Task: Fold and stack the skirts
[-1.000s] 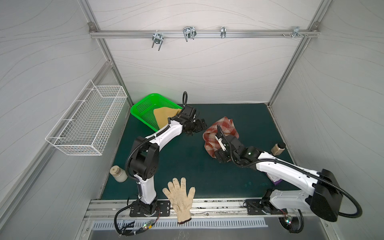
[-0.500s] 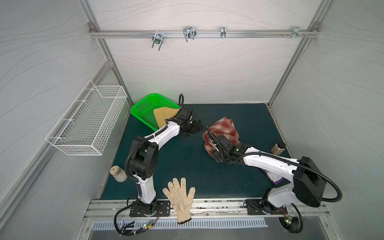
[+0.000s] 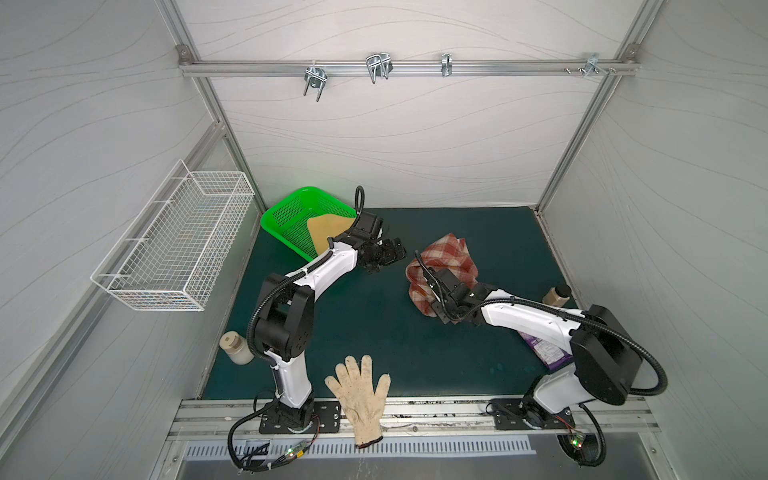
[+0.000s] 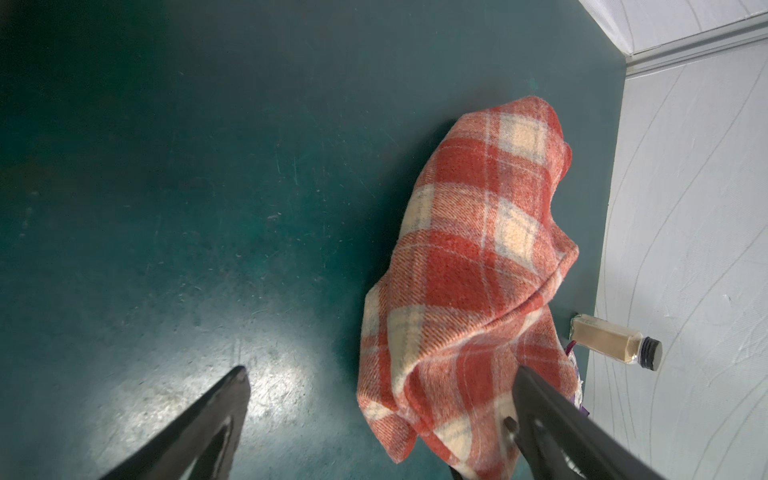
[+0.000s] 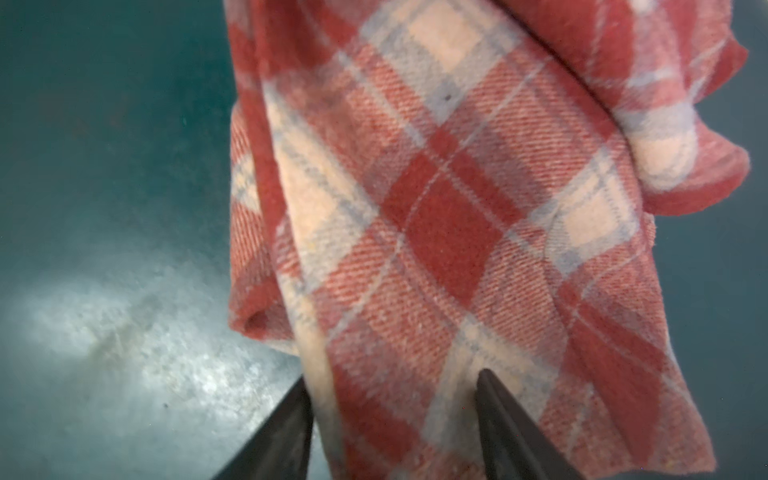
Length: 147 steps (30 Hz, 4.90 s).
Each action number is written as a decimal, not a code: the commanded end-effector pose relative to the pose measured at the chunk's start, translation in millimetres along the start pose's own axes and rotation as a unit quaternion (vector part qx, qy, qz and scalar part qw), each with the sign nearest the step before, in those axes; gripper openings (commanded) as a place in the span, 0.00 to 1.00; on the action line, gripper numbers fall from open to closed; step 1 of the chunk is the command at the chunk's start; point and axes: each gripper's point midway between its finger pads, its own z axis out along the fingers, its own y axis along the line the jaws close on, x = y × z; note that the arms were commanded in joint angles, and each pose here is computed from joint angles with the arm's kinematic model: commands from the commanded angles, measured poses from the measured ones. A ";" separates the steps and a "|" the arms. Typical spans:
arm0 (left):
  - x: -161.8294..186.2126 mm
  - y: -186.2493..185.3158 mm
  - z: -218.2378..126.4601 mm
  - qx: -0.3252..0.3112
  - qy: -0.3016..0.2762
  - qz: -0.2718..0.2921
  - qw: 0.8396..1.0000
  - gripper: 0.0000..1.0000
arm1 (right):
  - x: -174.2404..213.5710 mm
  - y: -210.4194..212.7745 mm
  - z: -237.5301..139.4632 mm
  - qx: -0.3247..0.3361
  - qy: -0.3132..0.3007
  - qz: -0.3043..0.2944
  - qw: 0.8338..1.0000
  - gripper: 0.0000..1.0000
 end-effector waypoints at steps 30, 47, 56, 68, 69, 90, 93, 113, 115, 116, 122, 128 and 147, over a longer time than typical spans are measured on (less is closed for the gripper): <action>17.4 -72.9 4.1 -0.047 0.116 0.336 0.933 0.96 | 20.4 64.2 -71.8 -0.199 -0.019 0.163 0.966 0.02; 65.4 -64.6 37.7 -0.030 0.184 0.393 0.900 0.82 | 26.2 49.7 -76.6 -0.197 -0.024 0.194 0.961 0.03; 75.8 -73.5 48.4 -0.029 0.180 0.422 0.888 0.74 | 28.3 46.7 -75.8 -0.195 -0.022 0.198 0.960 0.04; 81.8 -83.5 40.8 0.007 0.169 0.435 0.884 0.62 | 23.8 43.9 -76.8 -0.193 -0.027 0.205 0.959 0.04; 82.3 -81.3 43.3 0.004 0.171 0.434 0.884 0.59 | 22.9 43.7 -76.9 -0.192 -0.028 0.205 0.959 0.04; -35.4 -83.6 -14.4 0.013 -0.004 0.245 0.969 0.00 | -13.2 8.1 -105.2 -0.160 -0.060 0.199 0.965 0.03; -58.1 -79.6 -45.2 0.058 -0.062 0.173 0.981 0.00 | -25.4 -10.7 -113.6 -0.146 -0.072 0.210 0.964 0.03; -58.4 -69.9 -168.9 0.198 -0.284 -0.071 0.935 0.00 | -173.1 -117.1 -156.8 -0.108 -0.141 0.230 0.957 0.00; -74.6 -88.9 -182.0 0.199 -0.290 -0.054 0.935 0.00 | -190.3 -126.4 -173.7 -0.102 -0.162 0.227 0.955 0.00; -83.7 -97.6 -188.2 0.202 -0.296 -0.050 0.932 0.00 | -198.5 -131.1 -182.4 -0.099 -0.171 0.224 0.954 0.00; -135.7 -149.4 -230.8 0.222 -0.338 -0.024 0.914 0.00 | -233.5 -160.7 -234.6 -0.082 -0.231 0.223 0.943 0.00; -163.1 -173.8 -257.9 0.226 -0.366 -0.004 0.903 0.00 | -242.5 -183.7 -270.6 -0.044 -0.279 0.211 0.936 0.00; 2.1 -10.5 -171.2 0.124 -0.325 -0.066 0.935 0.00 | -62.9 -51.6 -200.4 -0.176 -0.165 0.259 0.935 0.00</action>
